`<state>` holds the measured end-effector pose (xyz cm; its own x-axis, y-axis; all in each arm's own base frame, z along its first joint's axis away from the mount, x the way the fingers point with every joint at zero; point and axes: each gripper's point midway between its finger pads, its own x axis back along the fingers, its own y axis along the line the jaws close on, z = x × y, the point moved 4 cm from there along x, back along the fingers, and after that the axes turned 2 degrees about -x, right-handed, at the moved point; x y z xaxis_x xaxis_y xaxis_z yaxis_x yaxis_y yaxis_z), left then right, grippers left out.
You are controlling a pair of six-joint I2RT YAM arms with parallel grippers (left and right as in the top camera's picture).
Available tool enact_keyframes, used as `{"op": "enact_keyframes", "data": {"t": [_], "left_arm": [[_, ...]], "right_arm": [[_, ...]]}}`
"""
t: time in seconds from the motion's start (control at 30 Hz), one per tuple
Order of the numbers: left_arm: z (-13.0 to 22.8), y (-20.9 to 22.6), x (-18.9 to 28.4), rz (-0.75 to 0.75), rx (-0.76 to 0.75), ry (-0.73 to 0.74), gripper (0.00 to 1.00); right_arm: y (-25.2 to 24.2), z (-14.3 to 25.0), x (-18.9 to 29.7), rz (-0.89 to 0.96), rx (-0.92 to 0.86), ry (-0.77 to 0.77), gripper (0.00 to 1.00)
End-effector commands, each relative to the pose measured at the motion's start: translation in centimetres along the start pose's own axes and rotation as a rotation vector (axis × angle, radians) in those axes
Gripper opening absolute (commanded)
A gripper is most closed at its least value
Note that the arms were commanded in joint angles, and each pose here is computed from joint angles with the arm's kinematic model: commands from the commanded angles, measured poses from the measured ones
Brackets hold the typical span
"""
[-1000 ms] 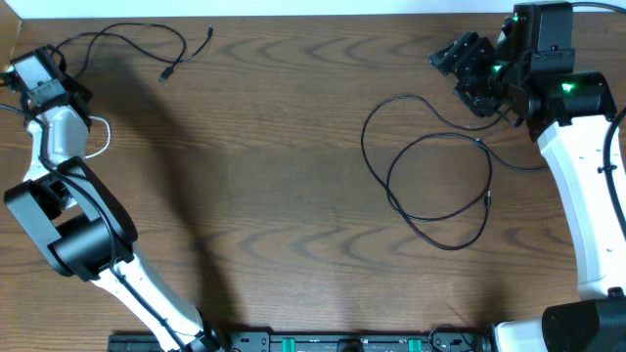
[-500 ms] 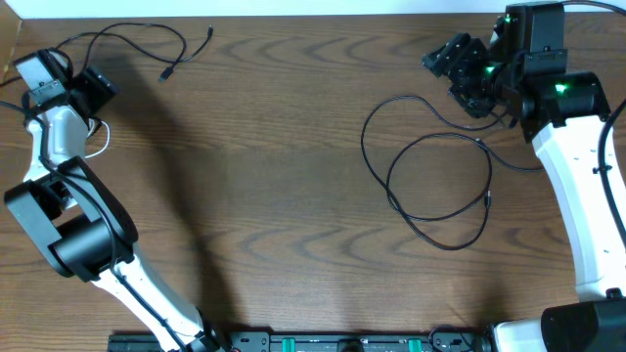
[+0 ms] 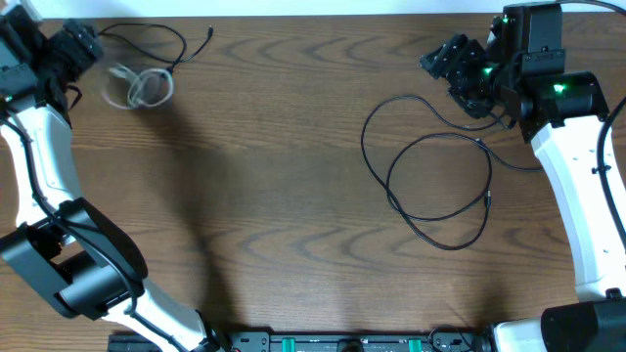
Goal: Untangle cables
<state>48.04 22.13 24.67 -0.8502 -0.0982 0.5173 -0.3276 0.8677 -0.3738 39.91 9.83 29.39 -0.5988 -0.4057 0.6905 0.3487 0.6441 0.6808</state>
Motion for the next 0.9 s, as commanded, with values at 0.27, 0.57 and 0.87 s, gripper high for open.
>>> {"op": "enact_keyframes", "data": {"t": [0.27,0.57,0.87], "left_arm": [[6.0,6.6,-4.0,-0.309,-0.014,0.180,0.56],[6.1,-3.0,-4.7,0.290,-0.036,0.202,0.77],[9.9,-5.4,-7.1,0.087,-0.450,0.262,0.84]], "right_arm": [[0.1,0.3,0.2,0.002,0.048,0.001,0.76],[0.2,0.3,0.2,0.001,0.048,0.000,0.76],[-0.3,0.6,0.2,0.020,0.040,0.017,0.75]]}}
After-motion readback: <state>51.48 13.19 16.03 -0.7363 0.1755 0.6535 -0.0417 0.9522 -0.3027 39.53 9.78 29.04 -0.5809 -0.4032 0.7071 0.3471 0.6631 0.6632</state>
